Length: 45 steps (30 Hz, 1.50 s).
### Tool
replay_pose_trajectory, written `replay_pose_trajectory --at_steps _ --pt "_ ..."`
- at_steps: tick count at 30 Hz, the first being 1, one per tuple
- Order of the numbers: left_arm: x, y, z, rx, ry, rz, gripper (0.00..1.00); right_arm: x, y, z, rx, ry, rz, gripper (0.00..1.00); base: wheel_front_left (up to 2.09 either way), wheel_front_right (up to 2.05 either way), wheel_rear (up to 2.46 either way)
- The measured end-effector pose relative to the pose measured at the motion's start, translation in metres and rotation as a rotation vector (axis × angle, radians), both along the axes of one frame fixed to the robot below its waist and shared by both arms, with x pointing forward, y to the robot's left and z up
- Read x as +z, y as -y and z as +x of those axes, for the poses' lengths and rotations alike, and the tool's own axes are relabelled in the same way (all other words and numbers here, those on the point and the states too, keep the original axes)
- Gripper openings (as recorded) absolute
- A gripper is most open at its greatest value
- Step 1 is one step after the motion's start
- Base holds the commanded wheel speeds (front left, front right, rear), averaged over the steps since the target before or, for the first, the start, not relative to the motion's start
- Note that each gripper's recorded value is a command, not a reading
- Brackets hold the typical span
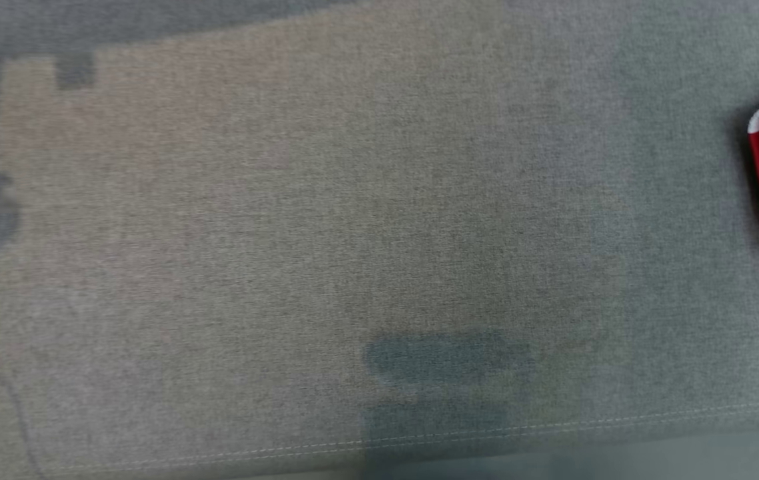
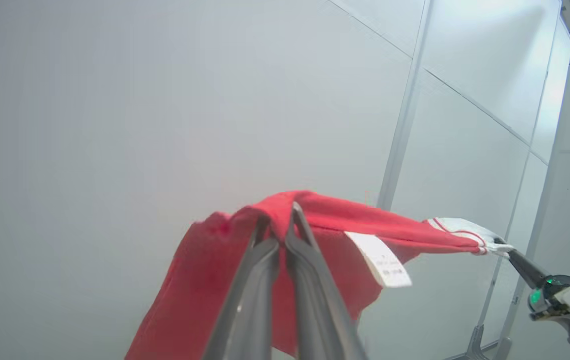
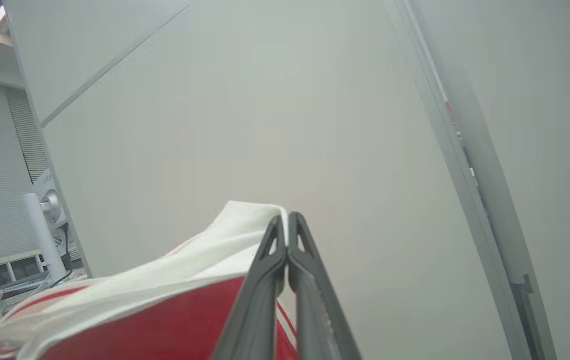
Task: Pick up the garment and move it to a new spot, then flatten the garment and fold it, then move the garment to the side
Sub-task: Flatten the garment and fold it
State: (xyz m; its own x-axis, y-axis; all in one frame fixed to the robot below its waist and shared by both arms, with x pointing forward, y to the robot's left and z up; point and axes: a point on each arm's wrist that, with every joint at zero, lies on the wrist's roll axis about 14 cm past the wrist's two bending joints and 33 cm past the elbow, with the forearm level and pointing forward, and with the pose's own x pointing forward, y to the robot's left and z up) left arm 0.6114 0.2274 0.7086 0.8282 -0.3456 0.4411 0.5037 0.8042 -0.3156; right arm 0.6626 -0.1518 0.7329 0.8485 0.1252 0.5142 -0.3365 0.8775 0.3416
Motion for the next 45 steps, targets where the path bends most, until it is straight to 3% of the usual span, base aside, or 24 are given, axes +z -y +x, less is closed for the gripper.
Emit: replay_pose_trajectory --at_steps 4,7,11,13,15,22,33,45 --pt "-0.070 -0.004 0.014 0.009 -0.152 -0.005 0.00 -0.052 0.005 0.013 0.000 -0.093 0.016 0.00 0.00 0.00 0.00" --pt "-0.162 -0.007 0.013 0.028 -0.352 0.004 0.00 -0.133 -0.002 0.010 0.032 -0.220 0.063 0.00 0.00 0.00 0.00" --pt "-0.275 -0.008 -0.008 0.050 -0.612 -0.026 0.00 -0.256 -0.013 -0.030 0.057 -0.421 0.149 0.00 0.00 0.00 0.00" --pt "-0.313 -0.010 -0.021 0.086 -0.698 -0.084 0.00 -0.293 -0.015 -0.057 0.064 -0.496 0.195 0.00 0.00 0.00 0.00" --pt "-0.328 -0.015 -0.030 0.128 -0.725 -0.137 0.00 -0.287 -0.010 -0.075 0.054 -0.468 0.216 0.00 0.00 0.00 0.00" --pt "-0.328 -0.026 -0.062 0.192 -0.744 -0.130 0.00 -0.289 -0.003 -0.141 0.022 -0.510 0.258 0.00 0.00 0.00 0.00" --pt "-0.325 -0.024 -0.138 0.263 -0.792 -0.051 0.00 -0.278 0.022 -0.203 -0.076 -0.559 0.306 0.00 0.00 0.00 0.00" --pt "-0.323 -0.018 -0.198 0.315 -0.817 -0.057 0.00 -0.300 0.001 -0.243 -0.038 -0.682 0.287 0.00 0.00 0.00 0.00"
